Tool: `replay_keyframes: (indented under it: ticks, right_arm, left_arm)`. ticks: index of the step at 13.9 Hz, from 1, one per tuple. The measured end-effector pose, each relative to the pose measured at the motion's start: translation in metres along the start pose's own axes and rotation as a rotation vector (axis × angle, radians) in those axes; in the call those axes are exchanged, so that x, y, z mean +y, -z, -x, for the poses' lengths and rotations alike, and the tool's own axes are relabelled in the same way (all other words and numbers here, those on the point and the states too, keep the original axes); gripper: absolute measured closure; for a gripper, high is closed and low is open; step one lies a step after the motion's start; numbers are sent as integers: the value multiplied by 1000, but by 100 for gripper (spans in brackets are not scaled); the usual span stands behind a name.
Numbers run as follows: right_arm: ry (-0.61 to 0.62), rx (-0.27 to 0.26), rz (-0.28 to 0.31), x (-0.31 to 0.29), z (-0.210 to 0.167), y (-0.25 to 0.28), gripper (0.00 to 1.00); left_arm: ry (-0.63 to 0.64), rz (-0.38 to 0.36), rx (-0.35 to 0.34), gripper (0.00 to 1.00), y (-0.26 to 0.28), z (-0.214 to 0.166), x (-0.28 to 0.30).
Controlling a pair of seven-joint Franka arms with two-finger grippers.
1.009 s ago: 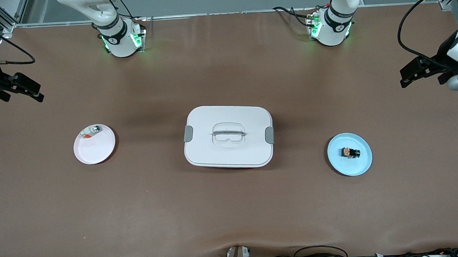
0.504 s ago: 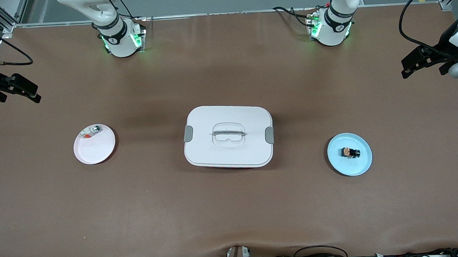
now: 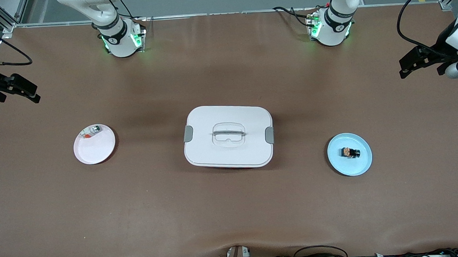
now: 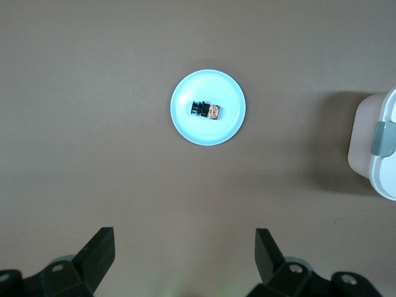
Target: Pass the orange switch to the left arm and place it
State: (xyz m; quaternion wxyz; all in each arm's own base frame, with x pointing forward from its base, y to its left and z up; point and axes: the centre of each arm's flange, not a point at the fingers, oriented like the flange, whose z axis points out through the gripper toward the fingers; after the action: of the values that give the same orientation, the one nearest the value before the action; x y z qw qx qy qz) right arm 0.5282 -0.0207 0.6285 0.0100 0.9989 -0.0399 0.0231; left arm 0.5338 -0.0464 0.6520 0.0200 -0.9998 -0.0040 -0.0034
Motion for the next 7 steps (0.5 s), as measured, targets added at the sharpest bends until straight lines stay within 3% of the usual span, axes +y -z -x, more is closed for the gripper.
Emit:
replay_keyframes:
  ticks: [7]
  right_arm:
    - [0,0,0,0,0,0,0]
  left_arm:
    - [-2,9,-27,0,-1,4,1]
